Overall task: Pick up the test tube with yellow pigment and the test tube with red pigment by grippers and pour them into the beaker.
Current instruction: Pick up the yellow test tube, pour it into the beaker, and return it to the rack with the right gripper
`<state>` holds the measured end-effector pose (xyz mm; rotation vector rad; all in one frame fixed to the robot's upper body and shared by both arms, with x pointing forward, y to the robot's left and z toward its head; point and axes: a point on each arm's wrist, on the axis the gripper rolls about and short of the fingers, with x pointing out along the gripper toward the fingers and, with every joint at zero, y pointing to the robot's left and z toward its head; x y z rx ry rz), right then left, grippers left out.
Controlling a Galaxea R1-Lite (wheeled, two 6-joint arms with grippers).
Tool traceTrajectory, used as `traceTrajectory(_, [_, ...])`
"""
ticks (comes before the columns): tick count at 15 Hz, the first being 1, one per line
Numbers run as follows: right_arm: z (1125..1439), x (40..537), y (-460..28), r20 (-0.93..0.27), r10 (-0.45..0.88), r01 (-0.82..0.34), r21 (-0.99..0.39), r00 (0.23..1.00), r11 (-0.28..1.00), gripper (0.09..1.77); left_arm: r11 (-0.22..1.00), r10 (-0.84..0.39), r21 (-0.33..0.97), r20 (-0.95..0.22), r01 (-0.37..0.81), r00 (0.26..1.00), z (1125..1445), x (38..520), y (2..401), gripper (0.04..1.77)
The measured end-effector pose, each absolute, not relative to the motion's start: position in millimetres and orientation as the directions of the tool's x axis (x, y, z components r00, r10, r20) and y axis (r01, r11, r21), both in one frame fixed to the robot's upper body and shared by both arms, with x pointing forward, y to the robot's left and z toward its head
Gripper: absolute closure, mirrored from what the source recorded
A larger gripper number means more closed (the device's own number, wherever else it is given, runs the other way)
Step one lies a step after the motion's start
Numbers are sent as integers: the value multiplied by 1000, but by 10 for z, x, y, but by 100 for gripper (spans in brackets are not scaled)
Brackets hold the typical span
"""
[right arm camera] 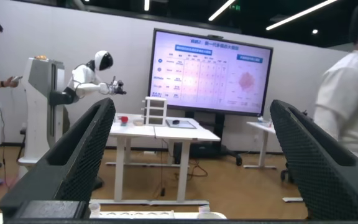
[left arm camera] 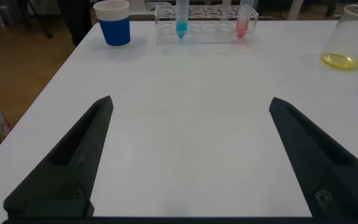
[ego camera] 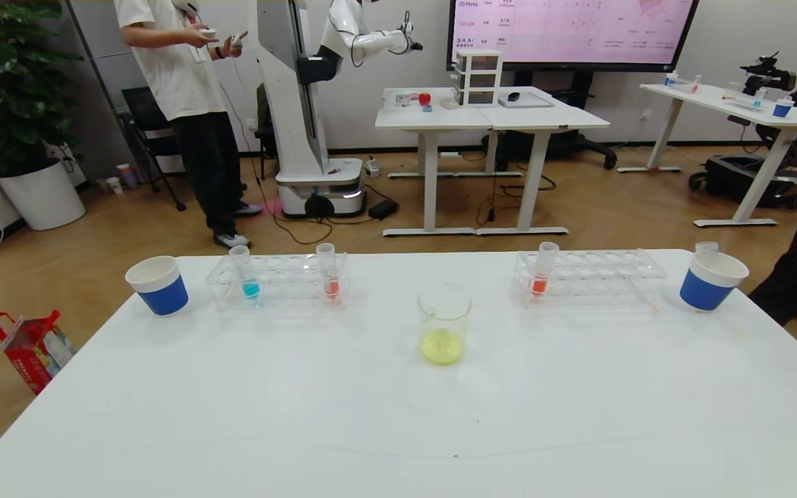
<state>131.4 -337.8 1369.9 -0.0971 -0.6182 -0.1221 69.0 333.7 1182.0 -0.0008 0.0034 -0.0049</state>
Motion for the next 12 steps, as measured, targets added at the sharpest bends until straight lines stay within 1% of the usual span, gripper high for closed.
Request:
traceTrajectory(2, [13515, 1078, -3386, 585, -93, 167, -73, 806, 983, 12, 1000, -5, -1, -3, 5, 1000, 11820, 690, 3337, 6])
traceTrajectory(6, [13125, 678, -3390, 518, -89, 173, -117, 851, 978, 12, 1000, -5, -1, -3, 5, 1000, 11820, 690, 3337, 6])
traceTrajectory(9, [12718, 518, -3382, 405, -41, 115, -158, 913, 981, 12, 1000, -5, -1, -3, 5, 1000, 11820, 690, 3337, 6])
traceTrajectory(12, [12300, 599, -3376, 298, -21, 71, -157, 954, 985, 12, 1000, -5, -1, -3, 5, 1000, 11820, 690, 3337, 6])
